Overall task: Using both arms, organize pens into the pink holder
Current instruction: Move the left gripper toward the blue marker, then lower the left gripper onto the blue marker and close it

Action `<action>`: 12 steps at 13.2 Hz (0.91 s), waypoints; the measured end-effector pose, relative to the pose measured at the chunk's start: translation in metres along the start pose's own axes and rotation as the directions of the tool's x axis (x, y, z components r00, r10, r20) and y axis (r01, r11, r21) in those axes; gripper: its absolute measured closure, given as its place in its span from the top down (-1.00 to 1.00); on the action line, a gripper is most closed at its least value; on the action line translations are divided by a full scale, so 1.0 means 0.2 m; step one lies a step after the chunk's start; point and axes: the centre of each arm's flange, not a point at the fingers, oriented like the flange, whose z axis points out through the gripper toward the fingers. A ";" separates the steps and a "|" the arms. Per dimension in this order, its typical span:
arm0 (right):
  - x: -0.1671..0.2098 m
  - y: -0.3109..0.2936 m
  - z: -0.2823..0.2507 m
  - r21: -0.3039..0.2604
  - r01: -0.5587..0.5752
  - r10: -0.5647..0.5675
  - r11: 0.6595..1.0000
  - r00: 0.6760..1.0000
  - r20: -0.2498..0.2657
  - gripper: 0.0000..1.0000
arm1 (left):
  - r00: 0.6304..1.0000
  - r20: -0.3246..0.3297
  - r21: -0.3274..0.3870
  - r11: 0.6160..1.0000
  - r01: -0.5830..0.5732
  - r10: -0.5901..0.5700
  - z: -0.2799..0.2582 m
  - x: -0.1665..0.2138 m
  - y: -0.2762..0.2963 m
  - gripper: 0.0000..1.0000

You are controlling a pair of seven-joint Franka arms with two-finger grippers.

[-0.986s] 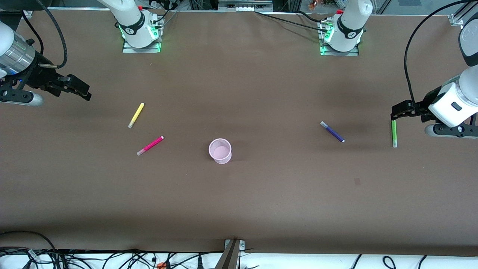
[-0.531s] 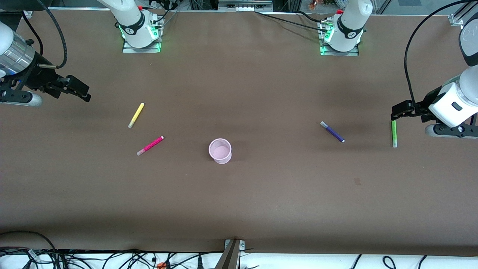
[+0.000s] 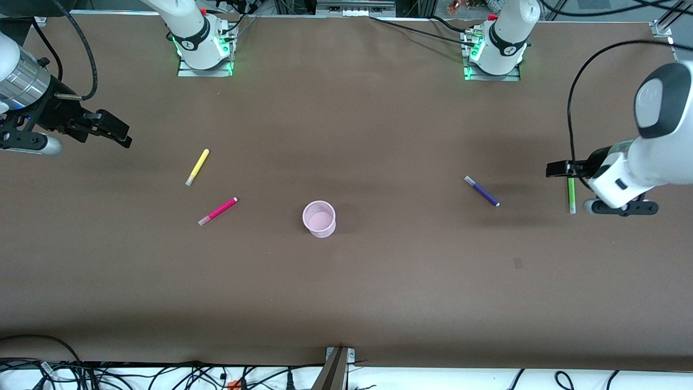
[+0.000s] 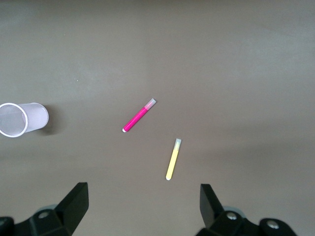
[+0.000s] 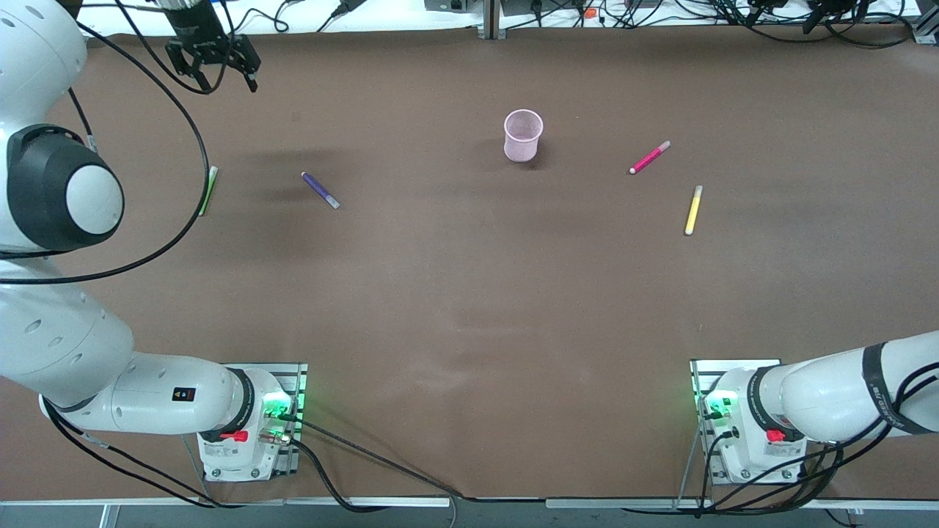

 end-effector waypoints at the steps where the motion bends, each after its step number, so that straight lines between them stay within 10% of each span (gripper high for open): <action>1: 0.00 0.00 0.00 0.000 0.002 -0.002 1.000 1.000 0.001 1.00 | 0.998 0.021 -0.004 0.999 0.051 -0.051 0.08 0.03 0.00 1.00; 12: -0.01 -0.04 0.02 -0.021 0.280 -0.280 0.960 0.960 0.007 1.00 | 0.839 -0.008 -0.205 0.822 0.531 -0.544 1.05 0.07 0.10 1.00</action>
